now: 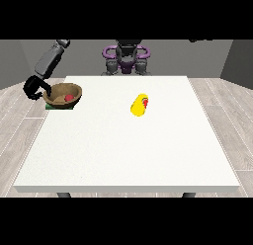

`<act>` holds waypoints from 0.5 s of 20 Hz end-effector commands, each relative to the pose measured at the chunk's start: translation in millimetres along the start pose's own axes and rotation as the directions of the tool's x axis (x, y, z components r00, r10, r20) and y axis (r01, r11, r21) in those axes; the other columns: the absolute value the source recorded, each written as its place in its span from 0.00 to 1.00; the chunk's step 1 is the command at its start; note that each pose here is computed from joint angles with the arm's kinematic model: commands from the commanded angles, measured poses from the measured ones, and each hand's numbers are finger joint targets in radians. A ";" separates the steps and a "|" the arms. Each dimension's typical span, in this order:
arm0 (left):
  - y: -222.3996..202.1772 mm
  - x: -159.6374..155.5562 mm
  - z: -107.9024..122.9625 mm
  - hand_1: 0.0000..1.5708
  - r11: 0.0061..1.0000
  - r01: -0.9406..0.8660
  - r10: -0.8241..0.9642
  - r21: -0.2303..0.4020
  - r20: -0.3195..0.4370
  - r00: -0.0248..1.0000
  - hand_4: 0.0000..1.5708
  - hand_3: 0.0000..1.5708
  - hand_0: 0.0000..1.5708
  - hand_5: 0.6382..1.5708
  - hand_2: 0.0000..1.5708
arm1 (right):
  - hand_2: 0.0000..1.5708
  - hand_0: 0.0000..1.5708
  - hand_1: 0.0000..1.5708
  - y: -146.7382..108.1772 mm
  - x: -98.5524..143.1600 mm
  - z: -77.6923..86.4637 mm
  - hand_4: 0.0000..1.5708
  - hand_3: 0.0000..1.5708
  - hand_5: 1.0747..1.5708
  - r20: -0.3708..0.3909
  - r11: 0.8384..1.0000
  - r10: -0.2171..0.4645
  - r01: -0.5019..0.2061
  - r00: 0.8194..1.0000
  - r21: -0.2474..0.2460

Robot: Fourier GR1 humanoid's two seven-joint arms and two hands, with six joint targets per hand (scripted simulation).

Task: Pick the cup and pour the ball into the bowl, then pick the bowl and place it on the pad

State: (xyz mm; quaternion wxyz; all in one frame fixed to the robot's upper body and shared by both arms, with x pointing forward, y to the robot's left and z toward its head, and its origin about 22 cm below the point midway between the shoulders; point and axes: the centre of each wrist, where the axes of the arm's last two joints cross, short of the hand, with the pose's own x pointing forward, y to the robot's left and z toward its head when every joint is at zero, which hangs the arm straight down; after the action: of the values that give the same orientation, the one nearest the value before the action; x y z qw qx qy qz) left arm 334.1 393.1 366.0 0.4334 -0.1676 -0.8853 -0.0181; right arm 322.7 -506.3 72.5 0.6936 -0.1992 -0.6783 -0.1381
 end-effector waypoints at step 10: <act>-9.5 50.9 21.0 0.00 1.000 0.022 -0.021 -0.009 0.093 0.995 0.00 0.00 0.00 0.99 0.00 | 0.22 0.25 0.25 -24.9 31.5 -6.6 0.00 0.18 0.68 0.132 0.995 -0.038 0.049 0.991 -0.082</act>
State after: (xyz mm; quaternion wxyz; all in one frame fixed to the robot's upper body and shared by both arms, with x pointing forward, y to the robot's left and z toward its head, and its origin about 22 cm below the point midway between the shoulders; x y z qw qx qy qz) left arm 298.0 395.4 385.2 0.4008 -0.1604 -0.9017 -0.0252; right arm 310.9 -535.5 105.9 0.6520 -0.2340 -0.7022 -0.1644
